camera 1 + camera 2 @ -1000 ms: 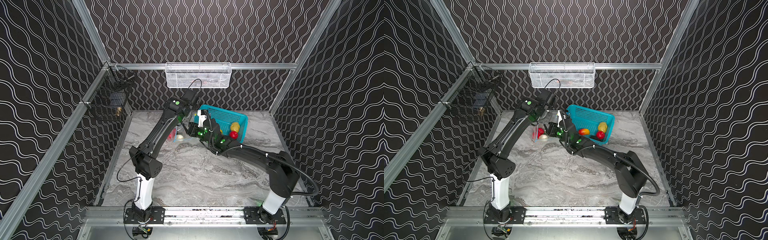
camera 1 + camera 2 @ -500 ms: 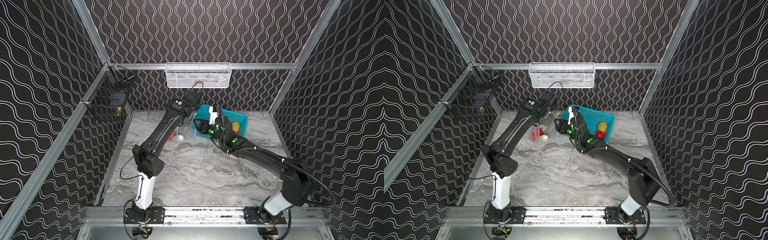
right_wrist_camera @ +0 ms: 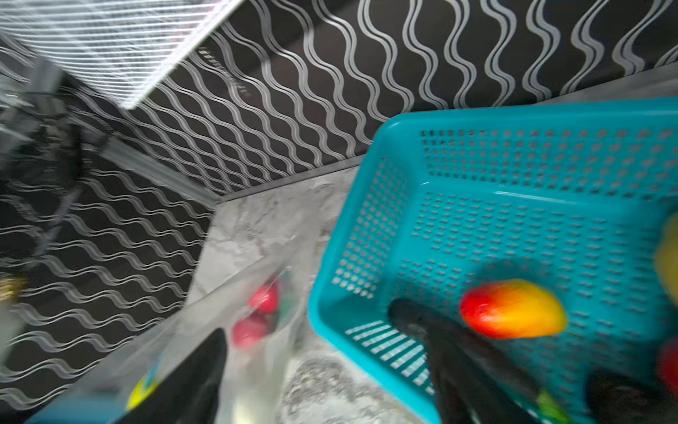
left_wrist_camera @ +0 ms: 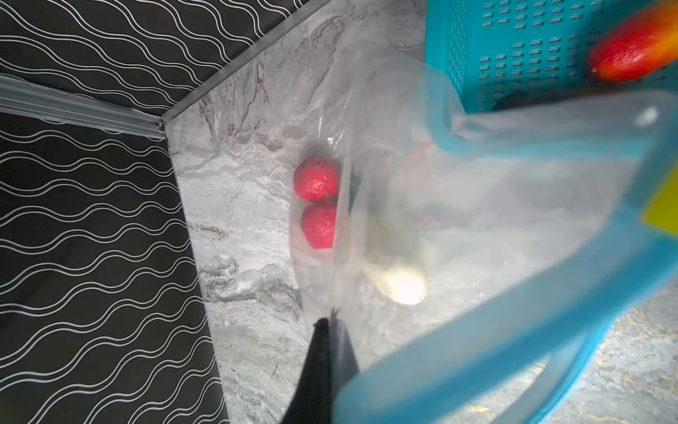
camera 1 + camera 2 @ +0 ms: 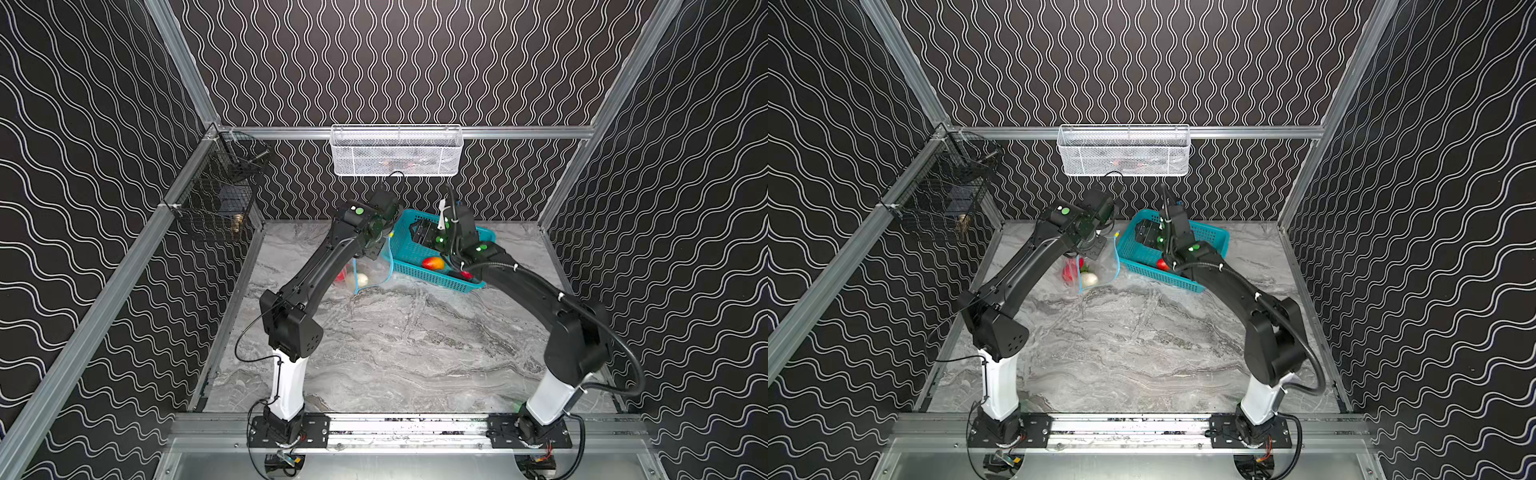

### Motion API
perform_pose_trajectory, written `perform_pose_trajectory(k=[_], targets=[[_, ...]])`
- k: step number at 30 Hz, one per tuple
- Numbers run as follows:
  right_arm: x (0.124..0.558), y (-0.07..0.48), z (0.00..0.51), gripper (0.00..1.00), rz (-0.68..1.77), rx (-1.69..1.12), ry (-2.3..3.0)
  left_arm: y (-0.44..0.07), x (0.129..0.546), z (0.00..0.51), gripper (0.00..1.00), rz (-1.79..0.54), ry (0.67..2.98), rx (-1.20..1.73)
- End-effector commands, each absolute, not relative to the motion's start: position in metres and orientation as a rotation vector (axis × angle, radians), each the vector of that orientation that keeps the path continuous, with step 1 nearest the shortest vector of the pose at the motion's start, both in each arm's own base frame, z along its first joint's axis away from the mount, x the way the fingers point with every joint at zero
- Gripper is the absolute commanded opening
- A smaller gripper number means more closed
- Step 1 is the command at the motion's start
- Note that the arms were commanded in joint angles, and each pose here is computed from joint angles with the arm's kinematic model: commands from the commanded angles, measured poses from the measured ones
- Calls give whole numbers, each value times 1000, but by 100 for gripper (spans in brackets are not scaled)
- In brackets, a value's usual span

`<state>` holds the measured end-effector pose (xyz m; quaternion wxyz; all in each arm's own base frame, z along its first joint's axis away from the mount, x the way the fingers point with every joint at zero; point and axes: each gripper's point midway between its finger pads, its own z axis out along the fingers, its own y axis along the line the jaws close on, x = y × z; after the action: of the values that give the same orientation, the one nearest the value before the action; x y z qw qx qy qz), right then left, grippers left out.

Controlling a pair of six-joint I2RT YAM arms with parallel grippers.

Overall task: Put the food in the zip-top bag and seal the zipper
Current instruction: 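Move the open right gripper back over the teal basket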

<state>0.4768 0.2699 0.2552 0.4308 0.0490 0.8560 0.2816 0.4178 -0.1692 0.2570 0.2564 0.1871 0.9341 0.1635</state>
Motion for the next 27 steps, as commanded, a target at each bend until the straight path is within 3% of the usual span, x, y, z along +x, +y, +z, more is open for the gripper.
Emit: perform_pose_trajectory(k=[1,11,14,19,23,27], targets=[[475,266,225,99,585,35,2279,-174,424,268,0,389,2483,462],[509,250,189,99,438,65,2389,-179,438,266,0,436,2489,476],[520,225,187,99,298,191,2396,-176,441,259,0,481,2503,470],[528,207,184,99,148,115,2339,-175,442,250,0,437,2528,480],[533,207,177,99,294,52,2352,-178,438,235,0,401,2586,499],[539,204,173,99,216,-15,2401,-176,438,230,0,423,2587,498]])
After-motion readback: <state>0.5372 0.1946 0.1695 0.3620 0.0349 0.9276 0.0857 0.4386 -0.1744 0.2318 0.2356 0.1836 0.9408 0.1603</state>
